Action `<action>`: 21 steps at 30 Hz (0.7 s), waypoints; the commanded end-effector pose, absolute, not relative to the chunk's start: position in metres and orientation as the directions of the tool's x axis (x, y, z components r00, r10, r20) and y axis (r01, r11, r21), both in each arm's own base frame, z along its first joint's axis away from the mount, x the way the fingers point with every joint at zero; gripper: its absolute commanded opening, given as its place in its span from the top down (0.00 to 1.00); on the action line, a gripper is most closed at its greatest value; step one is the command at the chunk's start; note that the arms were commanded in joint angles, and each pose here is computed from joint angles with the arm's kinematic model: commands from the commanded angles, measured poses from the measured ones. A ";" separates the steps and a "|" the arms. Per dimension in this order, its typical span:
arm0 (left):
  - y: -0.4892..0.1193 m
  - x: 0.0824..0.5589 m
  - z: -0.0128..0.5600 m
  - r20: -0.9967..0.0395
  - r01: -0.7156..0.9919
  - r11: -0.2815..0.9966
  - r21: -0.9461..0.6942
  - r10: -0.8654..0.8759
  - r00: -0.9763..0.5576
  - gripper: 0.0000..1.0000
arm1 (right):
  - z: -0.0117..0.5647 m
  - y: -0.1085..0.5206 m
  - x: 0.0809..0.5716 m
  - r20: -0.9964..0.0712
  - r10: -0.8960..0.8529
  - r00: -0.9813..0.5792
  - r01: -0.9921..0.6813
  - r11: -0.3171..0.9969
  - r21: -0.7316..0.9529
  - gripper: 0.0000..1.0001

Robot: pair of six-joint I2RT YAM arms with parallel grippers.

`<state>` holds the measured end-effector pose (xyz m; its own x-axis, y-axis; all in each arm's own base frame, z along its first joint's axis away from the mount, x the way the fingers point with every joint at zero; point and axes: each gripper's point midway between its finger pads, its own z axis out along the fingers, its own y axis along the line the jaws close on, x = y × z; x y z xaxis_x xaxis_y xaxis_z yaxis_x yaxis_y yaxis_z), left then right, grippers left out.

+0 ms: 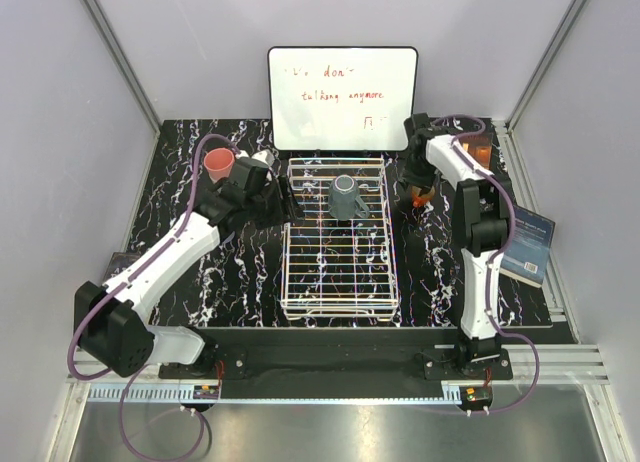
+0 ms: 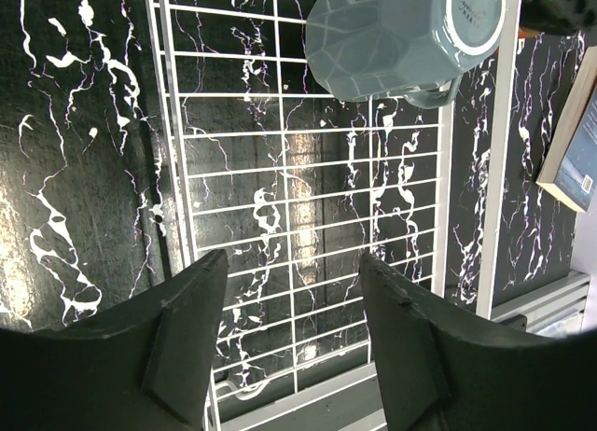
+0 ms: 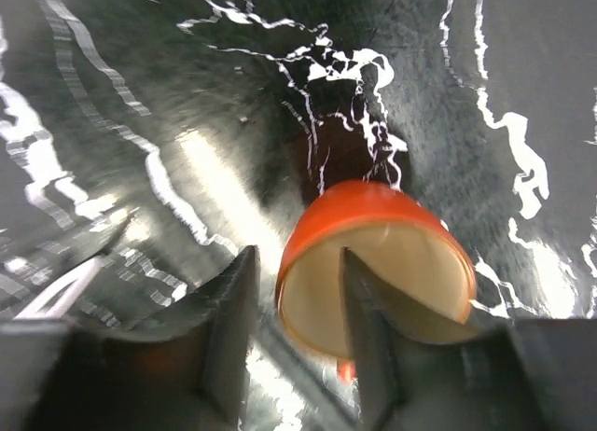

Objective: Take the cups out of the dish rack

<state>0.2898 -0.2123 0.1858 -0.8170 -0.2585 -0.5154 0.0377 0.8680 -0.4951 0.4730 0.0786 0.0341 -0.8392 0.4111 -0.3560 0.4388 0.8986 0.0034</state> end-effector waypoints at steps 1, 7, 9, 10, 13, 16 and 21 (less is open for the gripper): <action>-0.217 0.303 0.206 -0.576 0.085 0.868 -0.489 -0.248 -0.779 0.36 | 0.136 0.085 0.496 -0.520 0.444 -0.730 0.420 0.891 0.171 0.44; -0.221 0.315 0.208 -0.589 0.091 0.876 -0.474 -0.239 -0.772 0.32 | 0.211 0.085 0.497 -0.613 0.454 -0.646 0.381 0.889 0.256 0.17; -0.224 0.322 0.212 -0.606 0.103 0.881 -0.462 -0.228 -0.762 0.32 | 0.230 0.089 0.489 -0.625 0.455 -0.635 0.355 0.890 0.287 0.16; -0.225 0.326 0.210 -0.609 0.106 0.886 -0.452 -0.220 -0.762 0.31 | 0.245 0.093 0.476 -0.626 0.461 -0.629 0.327 0.888 0.324 0.16; -0.235 0.344 0.205 -0.623 0.138 0.900 -0.414 -0.170 -0.763 0.31 | 0.270 0.111 0.450 -0.625 0.472 -0.622 0.221 0.871 0.438 0.16; -0.244 0.364 0.201 -0.651 0.144 0.922 -0.359 -0.137 -0.747 0.30 | 0.291 0.130 0.419 -0.618 0.471 -0.630 0.104 0.839 0.534 0.14; -0.263 0.392 0.205 -0.693 0.167 0.935 -0.312 -0.103 -0.714 0.26 | 0.303 0.137 0.369 -0.642 0.427 -0.637 0.004 0.835 0.551 0.11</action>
<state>0.3627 -0.2507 0.1777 -0.7940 -0.1192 -0.5962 0.1242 0.9281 -0.3510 0.3979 0.1166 0.2874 -0.6208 0.4693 -0.6280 0.1420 0.8551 0.4987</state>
